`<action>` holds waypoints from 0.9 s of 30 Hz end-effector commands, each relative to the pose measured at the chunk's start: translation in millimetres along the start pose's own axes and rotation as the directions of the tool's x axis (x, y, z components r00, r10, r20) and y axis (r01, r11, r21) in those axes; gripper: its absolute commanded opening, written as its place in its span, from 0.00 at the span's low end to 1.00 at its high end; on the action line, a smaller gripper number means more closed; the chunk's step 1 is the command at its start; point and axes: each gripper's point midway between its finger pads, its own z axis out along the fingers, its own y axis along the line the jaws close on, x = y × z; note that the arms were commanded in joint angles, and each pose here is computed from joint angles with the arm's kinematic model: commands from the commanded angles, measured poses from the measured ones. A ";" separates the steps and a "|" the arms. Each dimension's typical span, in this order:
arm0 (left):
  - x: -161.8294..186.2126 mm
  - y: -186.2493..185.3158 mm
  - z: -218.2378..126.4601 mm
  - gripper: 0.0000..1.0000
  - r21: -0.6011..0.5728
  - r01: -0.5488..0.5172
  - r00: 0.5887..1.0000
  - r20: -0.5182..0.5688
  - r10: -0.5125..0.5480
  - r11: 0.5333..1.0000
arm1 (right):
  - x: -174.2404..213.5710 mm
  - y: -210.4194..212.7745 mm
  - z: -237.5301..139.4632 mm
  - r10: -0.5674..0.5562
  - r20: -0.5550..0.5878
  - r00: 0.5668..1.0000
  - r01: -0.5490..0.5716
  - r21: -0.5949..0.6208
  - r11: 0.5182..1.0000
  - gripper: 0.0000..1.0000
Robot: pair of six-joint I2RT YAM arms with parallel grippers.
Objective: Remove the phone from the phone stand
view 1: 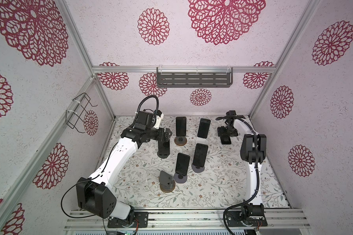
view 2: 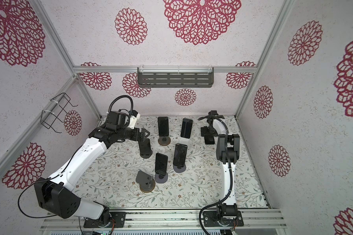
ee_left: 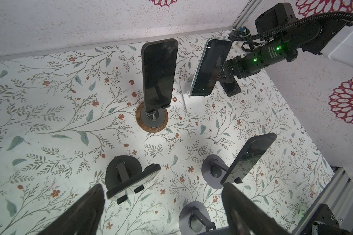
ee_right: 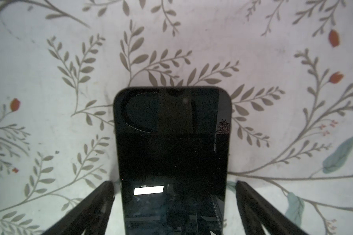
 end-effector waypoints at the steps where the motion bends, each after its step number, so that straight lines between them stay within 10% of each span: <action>1: -10.1 -9.5 -18.9 0.95 0.007 -0.053 0.998 0.037 0.052 0.999 | -23.4 -4.6 -53.4 0.029 0.130 0.991 -0.031 0.012 0.999 0.98; 18: 12.3 -64.1 -58.3 0.94 -0.175 -0.122 0.977 0.152 0.150 0.977 | 63.0 2.1 -159.8 0.188 0.368 0.910 -0.160 -0.106 0.981 0.99; 27: 49.5 -114.7 -23.9 0.97 -0.008 -0.075 0.981 0.179 0.075 0.997 | 141.5 19.8 -187.6 0.257 0.387 0.886 -0.169 -0.246 0.954 0.99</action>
